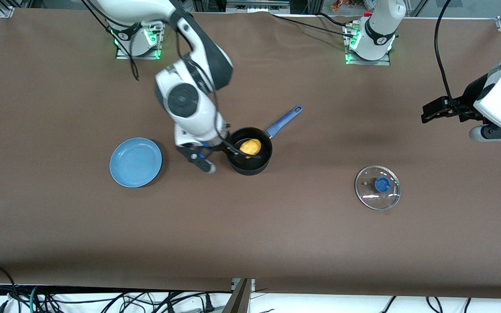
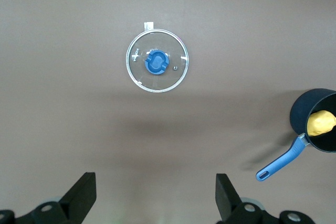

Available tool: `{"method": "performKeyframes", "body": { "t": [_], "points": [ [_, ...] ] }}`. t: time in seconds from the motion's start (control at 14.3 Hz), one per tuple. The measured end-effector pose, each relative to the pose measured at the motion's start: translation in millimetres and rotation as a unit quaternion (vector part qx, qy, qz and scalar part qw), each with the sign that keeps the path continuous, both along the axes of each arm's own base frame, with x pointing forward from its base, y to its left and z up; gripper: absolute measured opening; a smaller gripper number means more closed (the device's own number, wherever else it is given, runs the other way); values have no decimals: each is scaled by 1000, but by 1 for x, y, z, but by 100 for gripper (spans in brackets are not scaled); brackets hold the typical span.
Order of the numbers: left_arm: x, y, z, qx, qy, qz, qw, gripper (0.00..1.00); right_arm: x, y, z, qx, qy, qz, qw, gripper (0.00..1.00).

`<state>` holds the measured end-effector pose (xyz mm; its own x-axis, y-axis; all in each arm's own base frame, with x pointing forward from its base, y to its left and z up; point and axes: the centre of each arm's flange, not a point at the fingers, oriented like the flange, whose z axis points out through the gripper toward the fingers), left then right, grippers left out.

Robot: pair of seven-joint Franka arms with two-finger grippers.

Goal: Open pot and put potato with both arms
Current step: 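Release the potato into the saucepan and withdraw the right gripper toward the plate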

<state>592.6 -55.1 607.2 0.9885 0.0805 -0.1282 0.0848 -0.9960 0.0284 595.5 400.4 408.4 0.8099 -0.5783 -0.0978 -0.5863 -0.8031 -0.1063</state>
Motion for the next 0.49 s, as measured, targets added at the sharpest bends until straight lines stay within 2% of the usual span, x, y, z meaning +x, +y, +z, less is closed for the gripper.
{"method": "performKeyframes", "body": {
  "t": [0.21,0.49],
  "points": [
    [0,0,0,0,0,1,1000,100,21,-92,56,-33,2,67,997,100],
    [0,0,0,0,0,1,1000,100,40,-211,92,-57,12,152,987,100]
  ]
}}
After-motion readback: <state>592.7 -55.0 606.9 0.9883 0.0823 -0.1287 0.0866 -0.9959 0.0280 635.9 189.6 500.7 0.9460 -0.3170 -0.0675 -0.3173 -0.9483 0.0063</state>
